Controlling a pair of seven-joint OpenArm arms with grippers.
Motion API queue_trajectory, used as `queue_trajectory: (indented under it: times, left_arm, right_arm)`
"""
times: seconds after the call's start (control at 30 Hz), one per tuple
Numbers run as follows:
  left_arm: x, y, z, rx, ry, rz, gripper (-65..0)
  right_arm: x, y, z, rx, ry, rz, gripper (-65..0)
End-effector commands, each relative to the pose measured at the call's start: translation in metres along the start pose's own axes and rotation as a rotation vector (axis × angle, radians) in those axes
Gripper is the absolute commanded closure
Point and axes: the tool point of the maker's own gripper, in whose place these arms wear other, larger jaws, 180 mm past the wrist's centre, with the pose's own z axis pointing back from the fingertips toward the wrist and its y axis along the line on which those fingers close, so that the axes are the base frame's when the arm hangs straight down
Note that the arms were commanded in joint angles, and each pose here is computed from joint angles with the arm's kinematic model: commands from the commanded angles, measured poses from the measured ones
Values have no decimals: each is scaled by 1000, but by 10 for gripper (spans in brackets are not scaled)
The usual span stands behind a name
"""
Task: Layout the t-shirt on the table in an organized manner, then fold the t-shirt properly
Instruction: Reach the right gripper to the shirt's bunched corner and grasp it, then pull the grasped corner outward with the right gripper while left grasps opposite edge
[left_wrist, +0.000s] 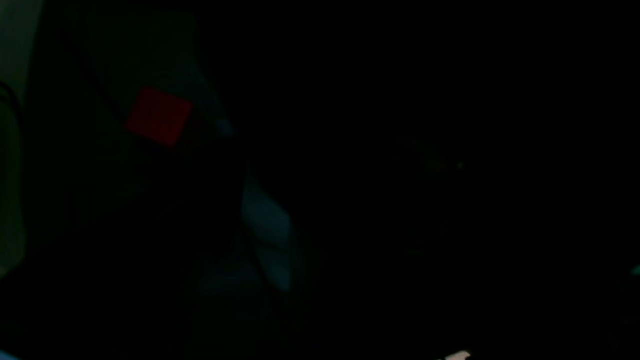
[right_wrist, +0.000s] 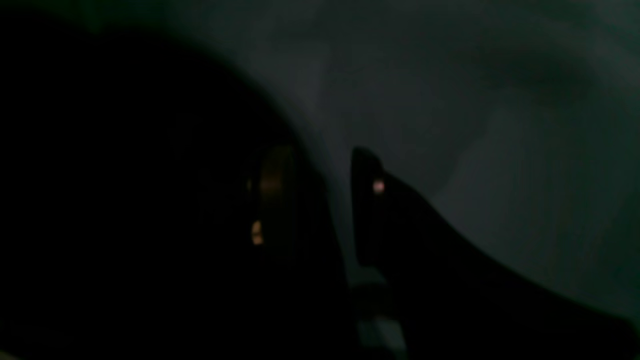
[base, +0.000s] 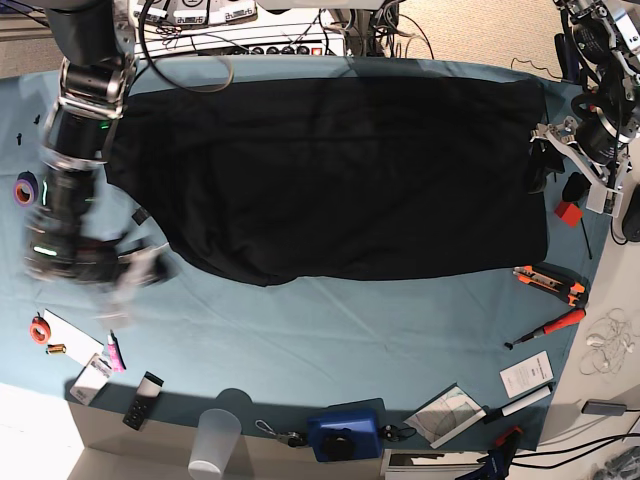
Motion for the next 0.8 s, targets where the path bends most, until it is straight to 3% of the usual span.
queue_trajectory:
  times: [0.0, 0.13, 0.33, 0.4, 0.47, 0.5, 0.6, 0.77]
  left_arm:
    - [15, 0, 4, -3, -50, -18, -442]
    - [13, -3, 2, -8, -52, -6, -442]
    - [13, -3, 2, -8, -52, -5, -442]
    - [13, -3, 2, -9, -53, -5, -442]
    - [13, -3, 2, -8, -52, -5, -442]
    - [13, -3, 2, -8, -52, -5, -442]
    - [13, -3, 2, -8, -52, -5, -442]
    - [13, -3, 2, -8, -52, -5, -442]
  right_arm:
    - [16, -5, 5, -29, -29, 47, -194]
    - [0, -7, -23, -113, 60, 115, -193]
    - [-39, 15, -53, -77, 238, 195, -188]
    - [-42, 11, -54, -111, 264, 199, -126]
    - [-41, 0, -50, -167, 274, 185, -2]
    - [-41, -6, -47, -192, 279, 189, 0]
    - [-31, -17, -38, -238, 244, 183, 0]
    - [4, -36, -14, -282, 71, 112, 0]
